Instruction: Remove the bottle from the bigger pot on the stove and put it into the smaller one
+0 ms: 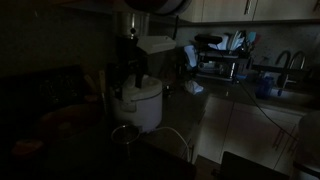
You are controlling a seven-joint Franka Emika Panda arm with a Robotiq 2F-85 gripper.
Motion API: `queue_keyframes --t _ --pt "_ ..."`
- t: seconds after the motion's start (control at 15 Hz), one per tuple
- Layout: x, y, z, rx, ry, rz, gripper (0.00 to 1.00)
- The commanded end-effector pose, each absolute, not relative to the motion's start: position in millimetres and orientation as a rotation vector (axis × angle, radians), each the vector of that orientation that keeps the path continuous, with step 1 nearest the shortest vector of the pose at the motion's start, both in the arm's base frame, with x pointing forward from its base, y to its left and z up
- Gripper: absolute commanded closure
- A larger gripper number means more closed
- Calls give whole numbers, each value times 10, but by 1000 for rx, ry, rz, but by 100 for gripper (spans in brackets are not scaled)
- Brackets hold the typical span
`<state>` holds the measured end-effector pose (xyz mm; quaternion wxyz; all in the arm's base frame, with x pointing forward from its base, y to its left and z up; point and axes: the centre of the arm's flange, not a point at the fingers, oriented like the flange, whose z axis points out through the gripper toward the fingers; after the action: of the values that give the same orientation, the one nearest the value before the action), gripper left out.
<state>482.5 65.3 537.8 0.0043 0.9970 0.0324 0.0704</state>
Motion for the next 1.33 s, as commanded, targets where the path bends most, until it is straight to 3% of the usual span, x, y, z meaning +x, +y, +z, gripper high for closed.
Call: queue_keyframes --t 0.0,0.73,1.27 --pt "5362 815 5442 3120 232 281 0" --pt "6374 1370 5004 3104 431 527 0" --pt "6693 1339 4375 3117 429 517 0"
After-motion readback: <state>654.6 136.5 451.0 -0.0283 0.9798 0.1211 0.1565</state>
